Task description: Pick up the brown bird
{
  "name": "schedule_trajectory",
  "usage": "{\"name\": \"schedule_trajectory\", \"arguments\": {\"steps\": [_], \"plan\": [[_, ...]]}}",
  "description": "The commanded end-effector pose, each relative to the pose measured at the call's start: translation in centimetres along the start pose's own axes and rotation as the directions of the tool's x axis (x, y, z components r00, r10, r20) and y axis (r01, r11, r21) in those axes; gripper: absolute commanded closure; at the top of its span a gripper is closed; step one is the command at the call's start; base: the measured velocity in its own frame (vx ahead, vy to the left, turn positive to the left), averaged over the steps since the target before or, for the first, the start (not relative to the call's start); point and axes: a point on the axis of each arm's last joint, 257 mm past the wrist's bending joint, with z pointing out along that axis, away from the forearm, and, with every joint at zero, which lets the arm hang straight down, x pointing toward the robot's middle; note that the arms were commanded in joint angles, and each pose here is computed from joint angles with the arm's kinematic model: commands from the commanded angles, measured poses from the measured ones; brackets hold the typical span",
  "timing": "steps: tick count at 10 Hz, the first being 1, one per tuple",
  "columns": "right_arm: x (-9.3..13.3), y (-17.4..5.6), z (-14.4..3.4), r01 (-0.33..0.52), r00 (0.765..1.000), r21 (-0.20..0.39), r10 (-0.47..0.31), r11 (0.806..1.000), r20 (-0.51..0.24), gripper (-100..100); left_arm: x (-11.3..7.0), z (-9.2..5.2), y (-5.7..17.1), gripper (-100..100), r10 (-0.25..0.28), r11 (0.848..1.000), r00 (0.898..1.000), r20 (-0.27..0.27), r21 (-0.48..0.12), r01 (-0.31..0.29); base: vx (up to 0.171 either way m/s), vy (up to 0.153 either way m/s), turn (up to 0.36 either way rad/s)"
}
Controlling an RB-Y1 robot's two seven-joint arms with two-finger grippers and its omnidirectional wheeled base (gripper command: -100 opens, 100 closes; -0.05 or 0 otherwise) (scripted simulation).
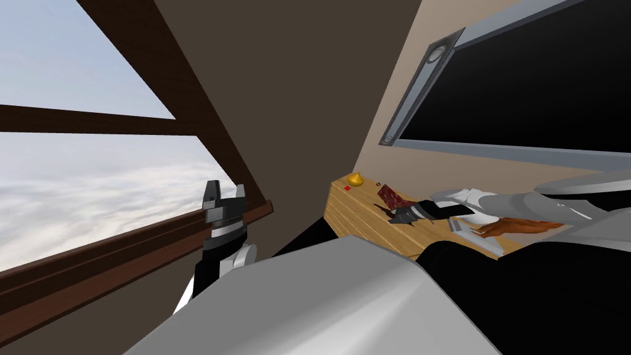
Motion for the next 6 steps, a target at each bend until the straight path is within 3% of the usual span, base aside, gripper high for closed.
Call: {"name": "schedule_trajectory", "arguments": {"steps": [1, 3, 5, 6], "plan": [[0.4, -1.5, -1.2, 0.0, 0.999, 0.029, 0.002, 1.0, -0.051, -100, 0.0, 0.0, 0.0, 0, 0.0, 1.0, 1.0, 0.0, 0.0, 0.0, 0.048, -0.082, 0.258], [0.6, -2.1, -1.7, -0.001, 0.997, 0.039, 0.004, 0.999, -0.082, -100, 0.0, 0.0, 0.0, 0, 0.0, 1.0, 1.0, 0.0, 0.0, 0.0, 0.045, -0.108, 0.153], [3.6, -1.2, -1.8, -0.051, 0.986, 0.024, 0.054, 0.998, -0.155, -100, 0.0, 0.0, 0.0, 0, 0.0, 1.0, 1.0, 0.0, 0.0, 0.0, 0.051, -0.125, 0.279], [3.6, -1.2, -1.8, -0.051, 0.986, 0.024, 0.054, 0.998, -0.155, -100, 0.0, 0.0, 0.0, 0, 0.0, 1.0, 1.0, 0.0, 0.0, 0.0, 0.022, -0.112, 0.046]]}}
